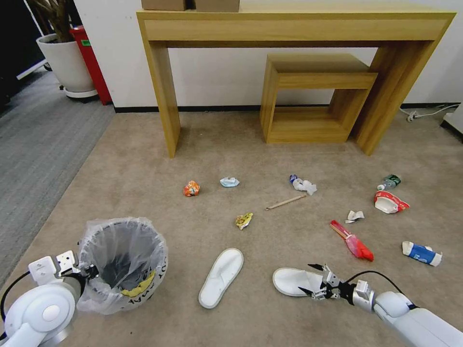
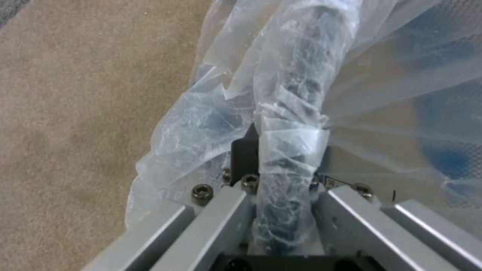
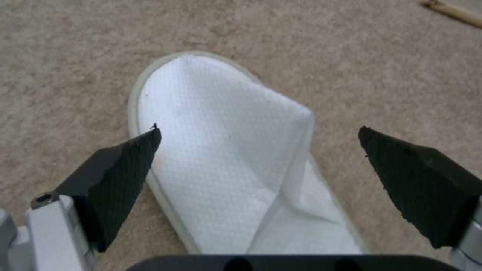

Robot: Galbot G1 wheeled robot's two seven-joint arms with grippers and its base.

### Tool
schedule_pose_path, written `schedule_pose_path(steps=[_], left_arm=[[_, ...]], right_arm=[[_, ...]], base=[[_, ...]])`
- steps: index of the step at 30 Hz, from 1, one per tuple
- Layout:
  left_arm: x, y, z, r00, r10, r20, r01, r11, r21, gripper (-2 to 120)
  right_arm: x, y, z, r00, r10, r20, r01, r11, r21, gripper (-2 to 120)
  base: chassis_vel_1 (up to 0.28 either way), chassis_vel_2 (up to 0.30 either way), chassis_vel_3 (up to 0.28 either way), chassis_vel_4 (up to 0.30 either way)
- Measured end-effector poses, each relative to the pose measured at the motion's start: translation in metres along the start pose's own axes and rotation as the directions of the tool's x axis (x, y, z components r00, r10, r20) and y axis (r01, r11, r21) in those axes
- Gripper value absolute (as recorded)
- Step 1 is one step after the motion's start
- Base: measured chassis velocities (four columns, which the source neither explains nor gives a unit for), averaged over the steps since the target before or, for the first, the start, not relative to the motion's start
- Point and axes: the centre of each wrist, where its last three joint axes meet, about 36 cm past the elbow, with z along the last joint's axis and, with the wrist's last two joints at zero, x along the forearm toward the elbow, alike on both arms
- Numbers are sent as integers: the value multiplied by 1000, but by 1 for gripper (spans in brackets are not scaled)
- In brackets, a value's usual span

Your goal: Pick up the trash bin and place the garbage on the floor into it.

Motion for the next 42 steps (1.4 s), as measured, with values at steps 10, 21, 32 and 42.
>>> schedule_pose_path(steps=[10, 21, 32, 42], left_arm=[[-1, 0, 1, 1000, 0, -1, 0, 1000, -2, 0], [0, 0, 2, 1000, -1, 1, 1, 1000, -5, 0], [2, 1, 5, 1000, 1, 4, -1, 1000, -8, 0], [2, 1, 8, 1000, 0, 3, 0, 1000, -8, 0]], right_arm=[[-5, 6, 5, 1000, 1, -1, -1, 1000, -10, 100], [-15, 8, 5, 1000, 1, 9, -1, 1000, -11, 100], [-17, 8, 7, 1000, 11, 11, -11, 1000, -17, 100], [-18, 13, 11, 1000, 16, 8, -15, 999, -30, 100]], base=[[0, 0, 0, 0], [0, 0, 0, 0], [0, 0, 0, 0], [0, 0, 0, 0]])
